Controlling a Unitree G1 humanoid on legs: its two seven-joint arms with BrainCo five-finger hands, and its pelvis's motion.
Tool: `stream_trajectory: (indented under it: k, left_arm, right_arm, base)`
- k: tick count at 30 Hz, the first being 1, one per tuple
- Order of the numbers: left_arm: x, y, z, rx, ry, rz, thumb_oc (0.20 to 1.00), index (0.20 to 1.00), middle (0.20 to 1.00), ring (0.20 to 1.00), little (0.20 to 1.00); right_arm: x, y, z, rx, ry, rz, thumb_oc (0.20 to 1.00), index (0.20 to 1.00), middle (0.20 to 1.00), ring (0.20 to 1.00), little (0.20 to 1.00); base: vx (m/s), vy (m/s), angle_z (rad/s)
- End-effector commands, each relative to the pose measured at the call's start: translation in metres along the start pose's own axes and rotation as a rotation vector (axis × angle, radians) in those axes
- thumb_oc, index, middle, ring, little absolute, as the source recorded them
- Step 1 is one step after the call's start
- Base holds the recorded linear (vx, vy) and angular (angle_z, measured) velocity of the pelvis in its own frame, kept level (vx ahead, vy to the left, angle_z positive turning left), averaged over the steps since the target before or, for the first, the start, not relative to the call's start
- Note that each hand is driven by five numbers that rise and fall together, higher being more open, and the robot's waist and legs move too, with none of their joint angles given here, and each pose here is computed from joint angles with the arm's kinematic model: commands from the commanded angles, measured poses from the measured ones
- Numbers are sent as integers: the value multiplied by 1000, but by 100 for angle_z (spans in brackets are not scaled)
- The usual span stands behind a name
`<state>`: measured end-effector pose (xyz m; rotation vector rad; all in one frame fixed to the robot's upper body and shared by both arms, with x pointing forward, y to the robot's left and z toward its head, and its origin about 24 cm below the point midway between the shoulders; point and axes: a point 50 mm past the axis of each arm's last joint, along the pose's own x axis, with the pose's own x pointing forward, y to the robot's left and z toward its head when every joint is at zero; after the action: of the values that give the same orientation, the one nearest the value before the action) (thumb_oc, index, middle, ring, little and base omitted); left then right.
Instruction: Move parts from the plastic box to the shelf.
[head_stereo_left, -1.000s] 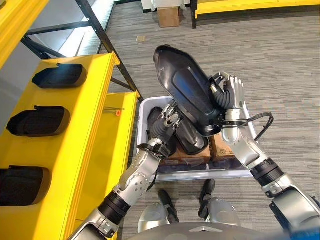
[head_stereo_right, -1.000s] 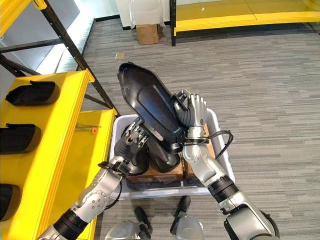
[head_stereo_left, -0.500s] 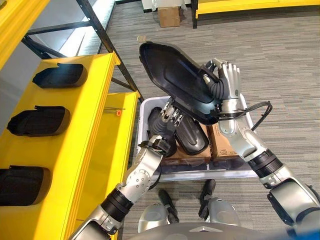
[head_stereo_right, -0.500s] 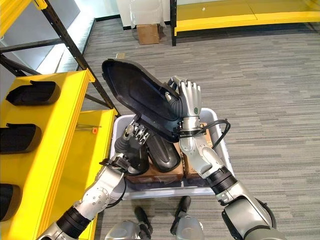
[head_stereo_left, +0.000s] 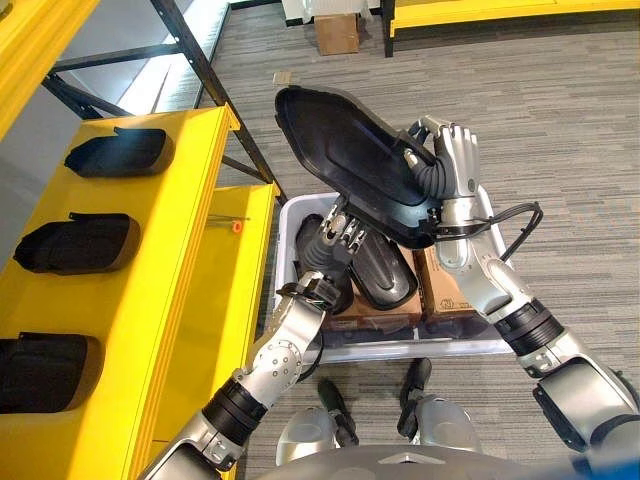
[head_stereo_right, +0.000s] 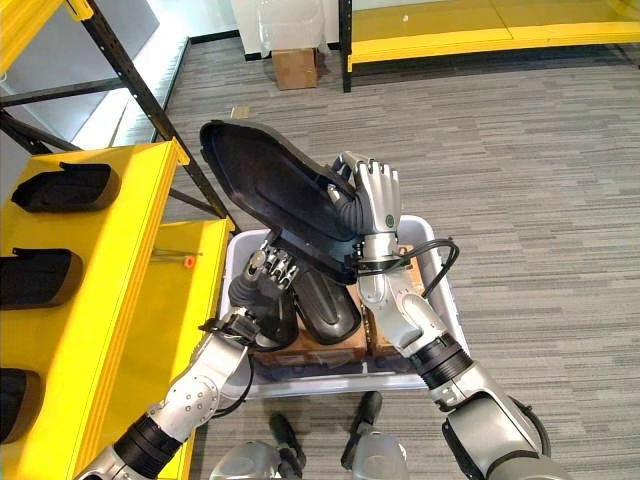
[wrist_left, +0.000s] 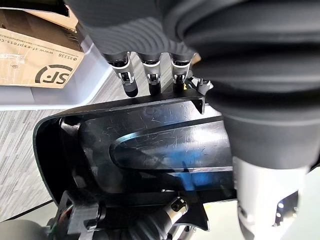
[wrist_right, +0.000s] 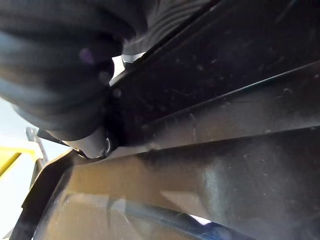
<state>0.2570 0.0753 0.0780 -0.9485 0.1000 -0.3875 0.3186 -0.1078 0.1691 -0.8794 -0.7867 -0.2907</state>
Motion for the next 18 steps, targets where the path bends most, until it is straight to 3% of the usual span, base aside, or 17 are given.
stream_trajectory:
  k: [1, 17, 18]
  left_arm:
    - [-1, -75, -28, -68, 110, -364, 1000, 1000, 1000, 1000, 1000]
    - [3, -87, -27, 27, 126, -402, 1000, 1000, 1000, 1000, 1000]
    - [3, -90, -28, -9, 138, -427, 918, 918, 918, 918, 918]
  right_arm:
    - [35, -14, 94, 343, -272, -129, 200, 200, 200, 200, 200]
    - [13, 12, 93, 363, -216, 46, 200, 200, 200, 200, 200]
    - [12, 13, 91, 361, -213, 48, 200, 200, 200, 200, 200]
  base:
    - [0, 0, 0]
    - [6, -1, -1]
    - [0, 0, 0]
